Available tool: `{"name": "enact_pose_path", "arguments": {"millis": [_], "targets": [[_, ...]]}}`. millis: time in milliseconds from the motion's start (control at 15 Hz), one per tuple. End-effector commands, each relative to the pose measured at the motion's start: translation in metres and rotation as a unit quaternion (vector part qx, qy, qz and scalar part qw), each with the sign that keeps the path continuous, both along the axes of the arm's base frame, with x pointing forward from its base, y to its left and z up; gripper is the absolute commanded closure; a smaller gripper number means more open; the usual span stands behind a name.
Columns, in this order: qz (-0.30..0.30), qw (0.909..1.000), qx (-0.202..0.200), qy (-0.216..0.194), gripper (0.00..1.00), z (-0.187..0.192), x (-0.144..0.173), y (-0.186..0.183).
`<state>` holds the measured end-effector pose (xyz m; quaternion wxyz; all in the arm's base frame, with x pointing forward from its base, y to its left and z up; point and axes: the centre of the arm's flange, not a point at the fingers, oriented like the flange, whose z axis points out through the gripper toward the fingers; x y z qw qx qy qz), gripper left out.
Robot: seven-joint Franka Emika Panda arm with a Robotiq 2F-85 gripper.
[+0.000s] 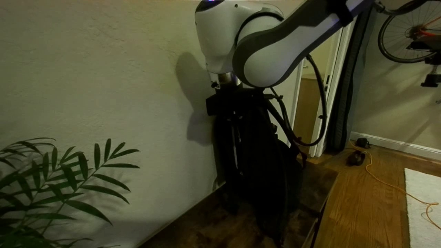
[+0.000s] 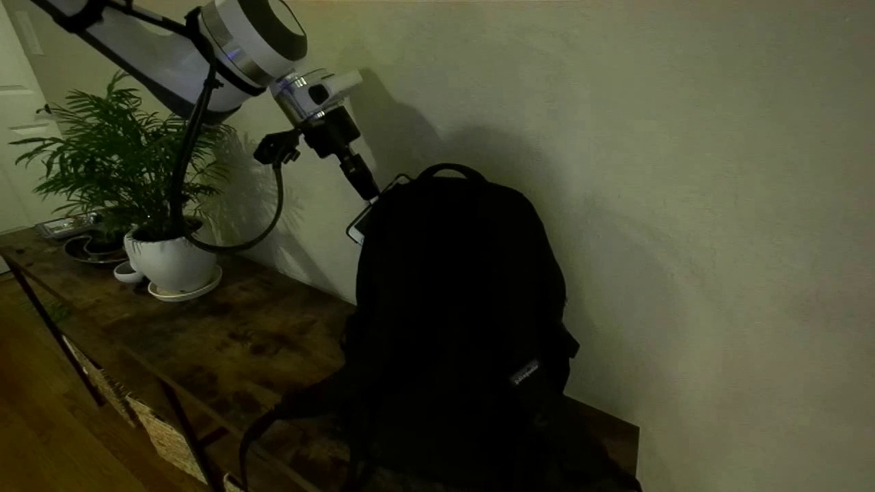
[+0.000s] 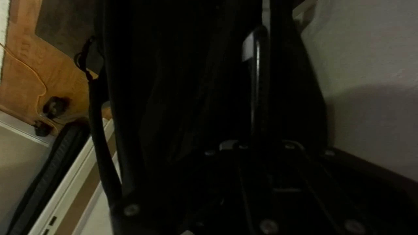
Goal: Pick up the phone and put it in the black bag.
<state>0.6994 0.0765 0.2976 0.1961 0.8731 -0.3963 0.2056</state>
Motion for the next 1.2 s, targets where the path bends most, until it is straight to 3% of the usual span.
{"name": "enact_pose_path", "arguments": {"millis": [0,467,1133], "targets": [[0.081,0.9963,0.0,0.028,0.97,0.0,-0.007,0.015],[0.074,0.9951,-0.021,0.063,0.97,-0.012,-0.009,0.003],[-0.005,0.9983,-0.039,0.044,0.97,-0.016,-0.006,-0.064]]}}
